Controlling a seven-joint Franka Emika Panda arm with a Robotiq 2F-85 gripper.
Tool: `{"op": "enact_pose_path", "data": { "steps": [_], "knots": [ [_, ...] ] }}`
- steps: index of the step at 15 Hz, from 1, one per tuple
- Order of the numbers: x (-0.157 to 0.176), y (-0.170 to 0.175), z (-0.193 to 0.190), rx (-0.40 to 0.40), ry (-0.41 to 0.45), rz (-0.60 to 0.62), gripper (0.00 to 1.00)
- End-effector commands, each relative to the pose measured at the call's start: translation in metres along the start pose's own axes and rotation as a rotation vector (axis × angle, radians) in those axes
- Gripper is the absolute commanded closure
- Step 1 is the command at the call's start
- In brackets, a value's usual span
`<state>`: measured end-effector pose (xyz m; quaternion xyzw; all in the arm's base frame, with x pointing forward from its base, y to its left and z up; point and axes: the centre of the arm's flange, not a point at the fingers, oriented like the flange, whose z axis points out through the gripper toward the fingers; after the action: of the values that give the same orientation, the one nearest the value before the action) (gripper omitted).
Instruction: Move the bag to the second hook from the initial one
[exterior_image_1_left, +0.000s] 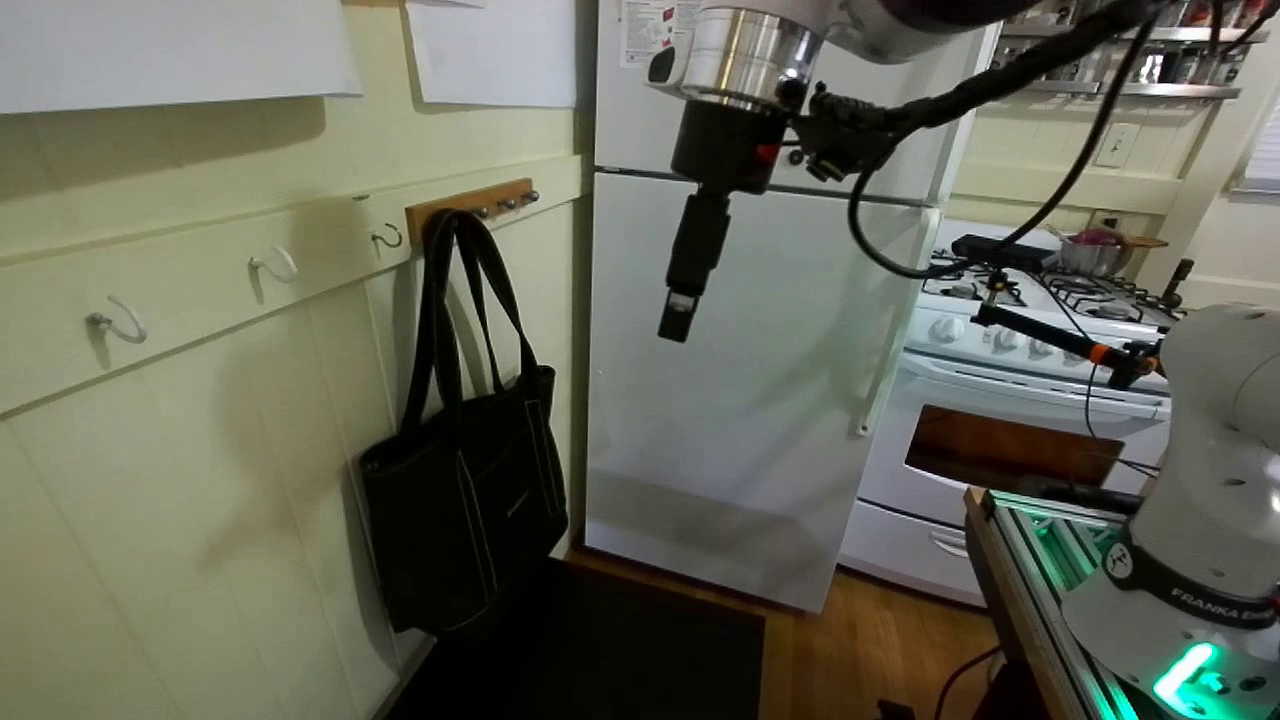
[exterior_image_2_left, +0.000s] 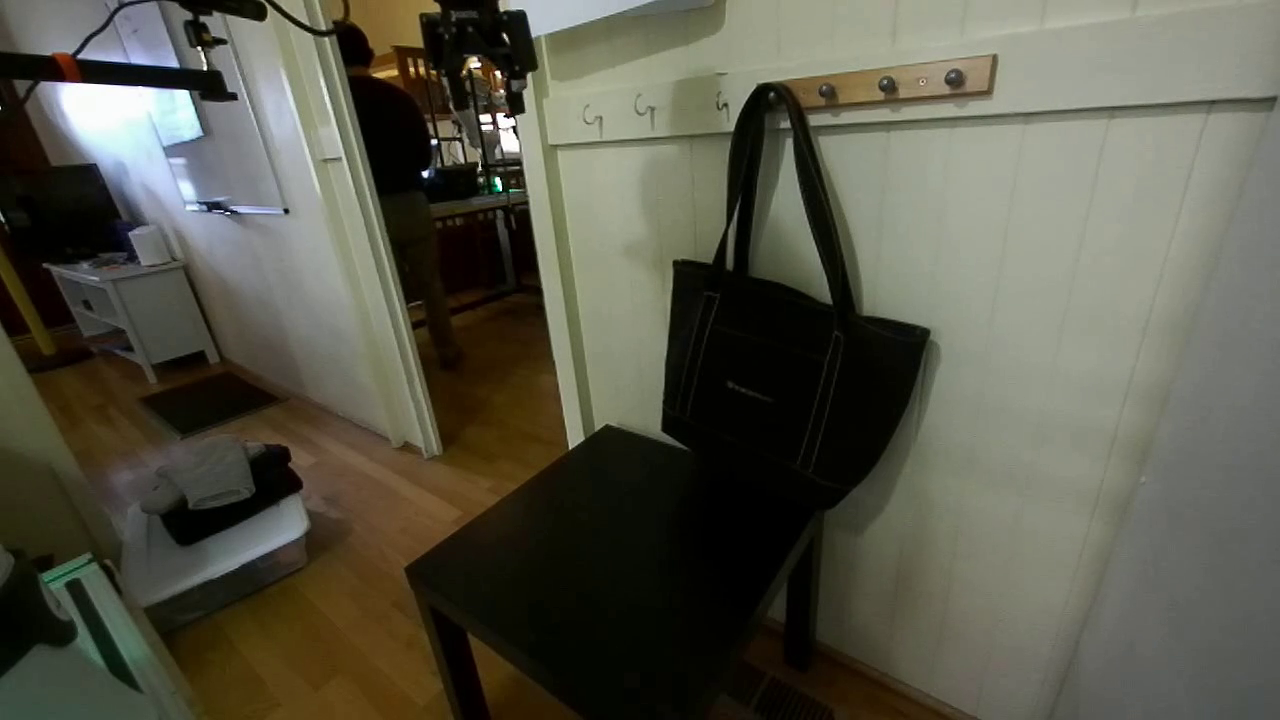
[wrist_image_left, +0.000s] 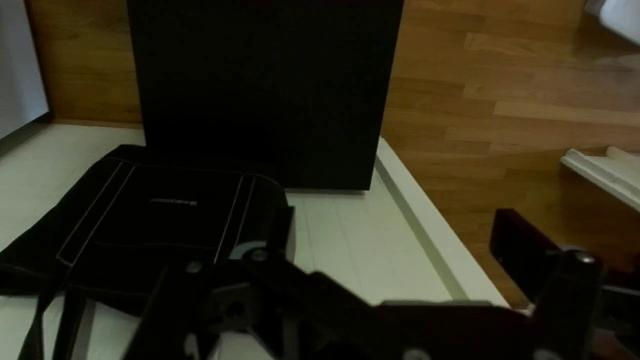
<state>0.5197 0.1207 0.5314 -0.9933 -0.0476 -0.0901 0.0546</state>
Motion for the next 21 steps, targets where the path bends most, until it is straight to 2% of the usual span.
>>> {"op": "enact_pose_path", "data": {
  "steps": [1,5,9,11,14,15,17,21],
  "knots": [
    [0.045,0.001,0.021,-0.123,0.025,0.014,0.00],
    [0.074,0.002,0.042,-0.273,0.038,0.033,0.00],
    [0.094,0.008,0.057,-0.398,0.167,0.038,0.00],
    [0.100,0.011,0.062,-0.423,0.254,0.050,0.00],
    [0.103,0.010,0.061,-0.407,0.396,0.066,0.00],
    [0.102,0.013,0.055,-0.396,0.329,0.045,0.00],
    [0.105,0.013,0.055,-0.393,0.365,0.052,0.00],
    [0.105,0.011,0.055,-0.391,0.369,0.058,0.00]
  ]
}}
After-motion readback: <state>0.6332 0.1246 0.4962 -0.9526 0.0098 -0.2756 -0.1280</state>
